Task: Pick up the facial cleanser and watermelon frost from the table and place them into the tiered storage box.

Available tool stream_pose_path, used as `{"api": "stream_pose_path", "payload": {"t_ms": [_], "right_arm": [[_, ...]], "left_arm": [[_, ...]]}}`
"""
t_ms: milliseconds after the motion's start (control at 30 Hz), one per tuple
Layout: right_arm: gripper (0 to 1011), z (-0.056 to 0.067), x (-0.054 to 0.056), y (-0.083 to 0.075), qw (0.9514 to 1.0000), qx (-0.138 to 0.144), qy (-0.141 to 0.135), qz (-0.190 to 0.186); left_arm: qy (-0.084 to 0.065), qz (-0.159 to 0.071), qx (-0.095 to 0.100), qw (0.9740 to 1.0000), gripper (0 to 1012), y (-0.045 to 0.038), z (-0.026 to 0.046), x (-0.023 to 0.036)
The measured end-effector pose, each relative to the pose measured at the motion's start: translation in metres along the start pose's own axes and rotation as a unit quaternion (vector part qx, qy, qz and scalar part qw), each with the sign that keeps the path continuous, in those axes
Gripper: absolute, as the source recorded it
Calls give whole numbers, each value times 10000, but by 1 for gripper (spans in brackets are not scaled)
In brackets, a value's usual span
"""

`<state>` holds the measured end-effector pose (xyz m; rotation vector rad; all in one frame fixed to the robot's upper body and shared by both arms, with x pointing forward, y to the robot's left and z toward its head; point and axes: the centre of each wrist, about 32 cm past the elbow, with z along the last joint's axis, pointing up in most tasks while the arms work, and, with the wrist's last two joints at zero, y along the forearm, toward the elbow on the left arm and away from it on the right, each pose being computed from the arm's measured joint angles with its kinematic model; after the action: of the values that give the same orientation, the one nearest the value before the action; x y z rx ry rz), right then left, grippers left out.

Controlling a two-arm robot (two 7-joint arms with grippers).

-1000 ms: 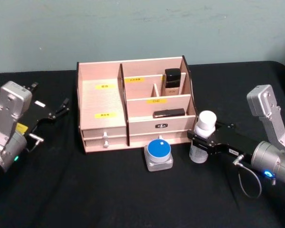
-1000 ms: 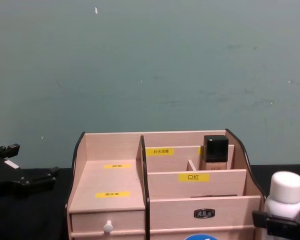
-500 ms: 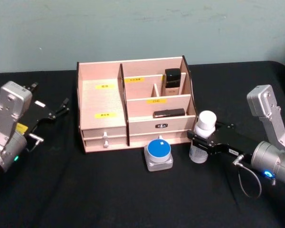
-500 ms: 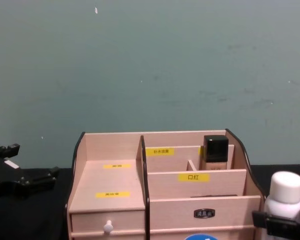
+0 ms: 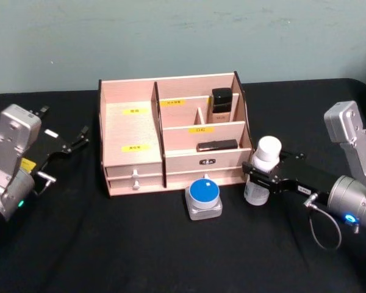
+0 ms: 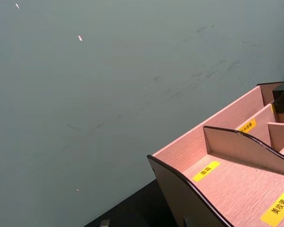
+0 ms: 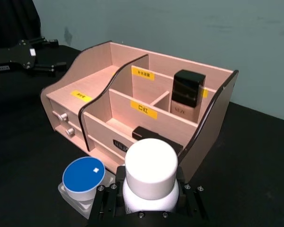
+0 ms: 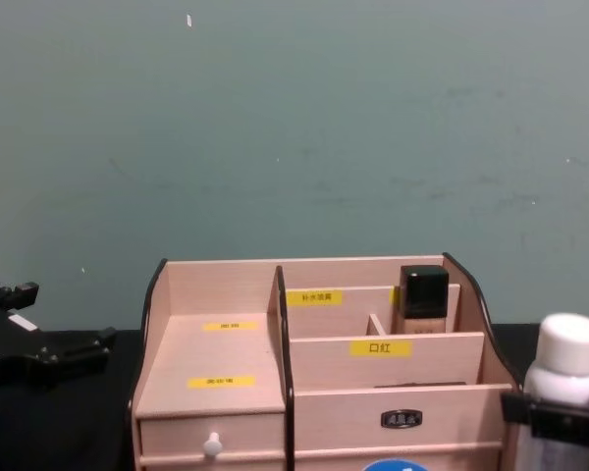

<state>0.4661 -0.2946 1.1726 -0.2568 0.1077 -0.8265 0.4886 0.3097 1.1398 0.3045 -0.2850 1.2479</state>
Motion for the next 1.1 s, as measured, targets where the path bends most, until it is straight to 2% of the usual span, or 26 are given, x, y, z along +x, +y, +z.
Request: {"api": "stream_pose_path", "payload": {"t_ms": [233,467,633,667,767,867,1100], "right_arm": [[602,182,-11,-59,9999,94,-100,8],[602,494,-64,-115,9992,268,-270,82],[602,715,-56,-50,9983,423,-377,157],[602,715,-56,-50,9983,423,-377,157],[602,858,-42,63,9974,543,-425,209],[602,927,-31,158,9969,602,-436,239],[602,1091,-32,522,9956,708,-528,313]], "left_arm": [[0,0,0,10000,1010,0,0,0],[0,0,0,10000,1010,0,0,0],[0,0,0,10000,1009,0,0,0],[0,0,0,10000,1009,0,0,0],[0,0,0,10000,1010,0,0,0],[0,0,0,10000,1010,0,0,0],[0,0,0,10000,1009,0,0,0]]}}
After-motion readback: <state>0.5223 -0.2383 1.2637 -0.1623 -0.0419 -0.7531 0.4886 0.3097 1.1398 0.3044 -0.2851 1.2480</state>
